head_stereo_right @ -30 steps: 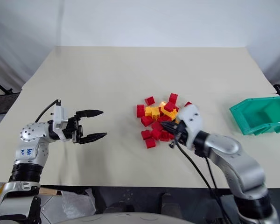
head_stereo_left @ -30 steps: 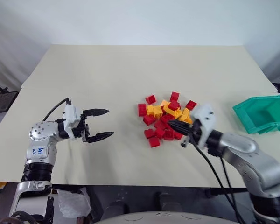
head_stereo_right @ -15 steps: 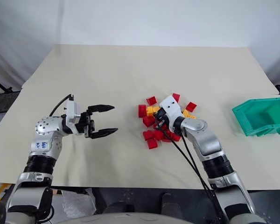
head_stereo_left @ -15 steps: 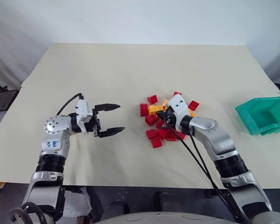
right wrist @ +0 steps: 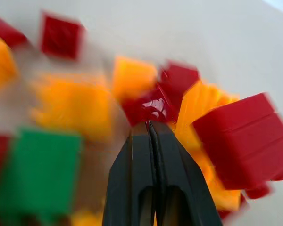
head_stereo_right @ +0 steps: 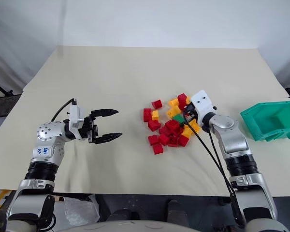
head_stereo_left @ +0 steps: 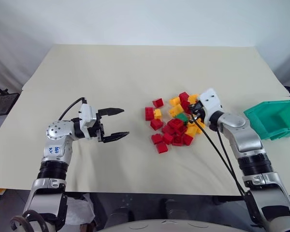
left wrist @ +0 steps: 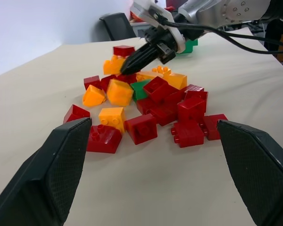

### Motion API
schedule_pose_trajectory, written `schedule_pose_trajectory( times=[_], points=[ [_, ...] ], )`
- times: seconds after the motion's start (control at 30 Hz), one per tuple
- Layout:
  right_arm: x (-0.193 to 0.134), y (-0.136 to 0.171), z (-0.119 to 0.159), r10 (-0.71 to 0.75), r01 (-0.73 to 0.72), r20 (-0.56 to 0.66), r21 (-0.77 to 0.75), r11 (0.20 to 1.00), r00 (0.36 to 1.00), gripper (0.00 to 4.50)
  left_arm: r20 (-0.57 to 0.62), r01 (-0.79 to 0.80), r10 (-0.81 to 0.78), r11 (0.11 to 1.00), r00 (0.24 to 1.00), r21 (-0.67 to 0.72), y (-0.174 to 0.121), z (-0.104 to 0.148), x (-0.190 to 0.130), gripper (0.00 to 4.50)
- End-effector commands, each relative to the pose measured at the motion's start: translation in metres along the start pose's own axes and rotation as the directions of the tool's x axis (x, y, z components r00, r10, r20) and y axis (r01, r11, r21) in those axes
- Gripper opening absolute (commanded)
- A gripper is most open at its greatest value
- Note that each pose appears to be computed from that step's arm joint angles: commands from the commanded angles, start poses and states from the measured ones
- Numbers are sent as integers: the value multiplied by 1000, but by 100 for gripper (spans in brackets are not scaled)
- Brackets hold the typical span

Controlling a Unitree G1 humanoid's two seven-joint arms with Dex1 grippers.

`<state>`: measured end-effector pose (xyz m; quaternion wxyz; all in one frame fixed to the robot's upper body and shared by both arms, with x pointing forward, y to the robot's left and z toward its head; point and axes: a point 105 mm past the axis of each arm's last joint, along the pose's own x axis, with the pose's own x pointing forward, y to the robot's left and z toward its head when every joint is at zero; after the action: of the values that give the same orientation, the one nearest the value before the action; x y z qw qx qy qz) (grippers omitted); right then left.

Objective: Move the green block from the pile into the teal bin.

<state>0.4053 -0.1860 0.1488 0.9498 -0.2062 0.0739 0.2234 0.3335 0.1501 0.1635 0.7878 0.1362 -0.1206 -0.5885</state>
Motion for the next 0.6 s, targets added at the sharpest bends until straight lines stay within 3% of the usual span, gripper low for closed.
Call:
schedule_pose_trajectory(
  times=[0.03, 0.17, 0.6],
  points=[
    [-9, 0, 18, 22, -20, 59, -36, 999, 998, 5, 9, -5, 5, 1000, 1000, 24, 3, 4, 0, 450],
    [-11, 25, 37, 129, -128, 120, -20, 992, 984, 5, 13, -6, 5, 1000, 1000, 21, 3, 4, 1, 450],
    [-10, 68, 15, 263, -262, 13, -51, 964, 965, 5, 18, -10, 10, 1000, 1000, 23, 0, 2, 0, 450]
  ],
)
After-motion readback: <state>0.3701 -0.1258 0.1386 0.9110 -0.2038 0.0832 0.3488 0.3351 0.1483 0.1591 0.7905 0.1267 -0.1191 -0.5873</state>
